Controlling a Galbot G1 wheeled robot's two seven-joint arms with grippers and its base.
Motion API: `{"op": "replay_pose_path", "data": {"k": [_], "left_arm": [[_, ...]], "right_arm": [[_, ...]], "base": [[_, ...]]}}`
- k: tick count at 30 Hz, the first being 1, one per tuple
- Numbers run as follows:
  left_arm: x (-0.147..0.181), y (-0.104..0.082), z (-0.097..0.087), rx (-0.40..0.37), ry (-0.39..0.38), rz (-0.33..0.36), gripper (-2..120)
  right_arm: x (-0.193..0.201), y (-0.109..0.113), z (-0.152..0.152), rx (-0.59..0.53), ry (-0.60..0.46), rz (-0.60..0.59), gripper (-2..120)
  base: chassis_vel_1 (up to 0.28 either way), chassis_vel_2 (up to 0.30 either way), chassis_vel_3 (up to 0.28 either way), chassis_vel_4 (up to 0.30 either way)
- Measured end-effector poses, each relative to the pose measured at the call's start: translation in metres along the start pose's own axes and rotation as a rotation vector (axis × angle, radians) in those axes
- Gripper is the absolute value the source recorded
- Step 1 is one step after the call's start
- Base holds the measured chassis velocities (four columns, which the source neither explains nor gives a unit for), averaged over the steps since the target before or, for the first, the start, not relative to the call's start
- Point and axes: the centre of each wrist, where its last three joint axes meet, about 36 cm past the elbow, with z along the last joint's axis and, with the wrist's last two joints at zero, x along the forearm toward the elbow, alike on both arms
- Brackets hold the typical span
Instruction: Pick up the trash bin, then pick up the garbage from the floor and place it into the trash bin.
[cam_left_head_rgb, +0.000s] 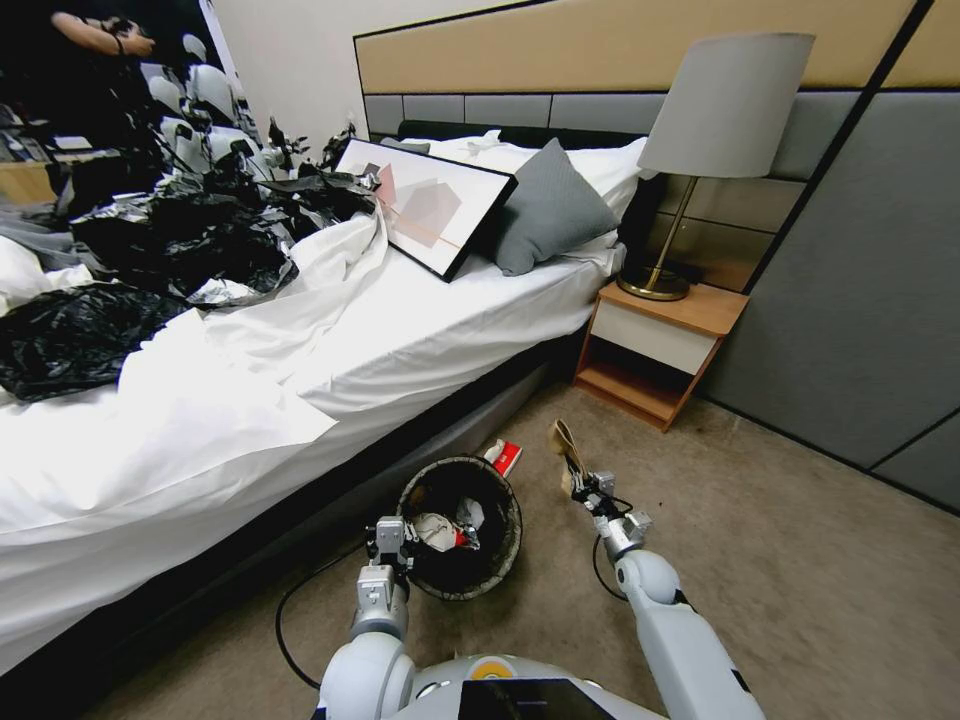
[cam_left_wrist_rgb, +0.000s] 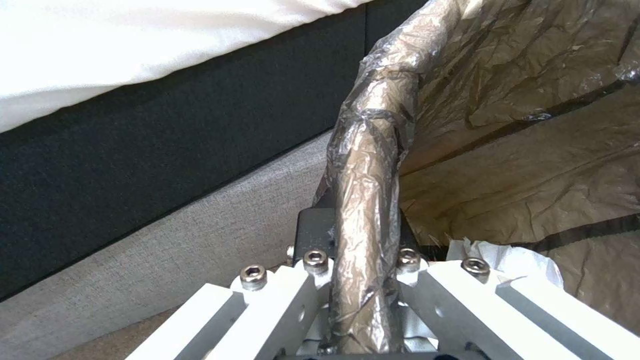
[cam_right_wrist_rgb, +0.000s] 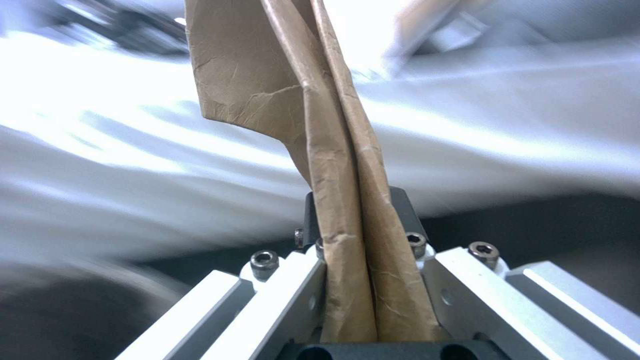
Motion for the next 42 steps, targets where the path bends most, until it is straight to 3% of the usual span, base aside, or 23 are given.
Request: {"op": "replay_pose_path", "data": {"k": [3,5,6,7,10,15,21,31,42], "left_arm": [[-0.001,0.0,0.001,-0.001,0.003,0.001,1],[-0.002,-0.001,0.002,-0.001,0.004,0.001,1],[-0.003,-0.001,0.002,-0.001,0.005,0.002,1],[-0.003,-0.001,0.002,-0.001,0.005,0.002,1],[-0.004,-0.003,0.004,0.001,0.008,0.007,1],[-0.005,-0.005,0.004,0.002,0.009,0.009,1],[-0.005,-0.005,0.005,0.003,0.01,0.009,1],[-0.002,-0.01,0.005,0.0,0.014,0.019,1],[0.0,-0.01,0.005,-0.001,0.013,0.019,1]], "right_arm": [[0.0,0.017,-0.011,-0.009,-0.017,-0.065,0],[0.001,0.039,-0.019,-0.008,-0.021,-0.141,0],[0.003,0.063,-0.019,-0.016,-0.012,-0.208,0],[0.003,0.063,-0.019,-0.016,-0.012,-0.208,0],[0.006,0.09,-0.006,-0.023,0.026,-0.284,0],[0.013,0.11,0.023,-0.036,0.092,-0.341,0],[0.014,0.115,0.043,-0.049,0.127,-0.353,0],[0.009,0.102,0.079,-0.07,0.193,-0.306,0],[0.011,0.085,0.093,-0.061,0.227,-0.255,0]], "base": [[0.0,0.0,0.0,0.0],[0.0,0.0,0.0,0.0],[0.0,0.0,0.0,0.0],[0.0,0.0,0.0,0.0],[0.0,0.0,0.0,0.0],[0.0,0.0,0.0,0.0],[0.0,0.0,0.0,0.0],[0.0,0.0,0.0,0.0],[0.0,0.0,0.0,0.0]]}}
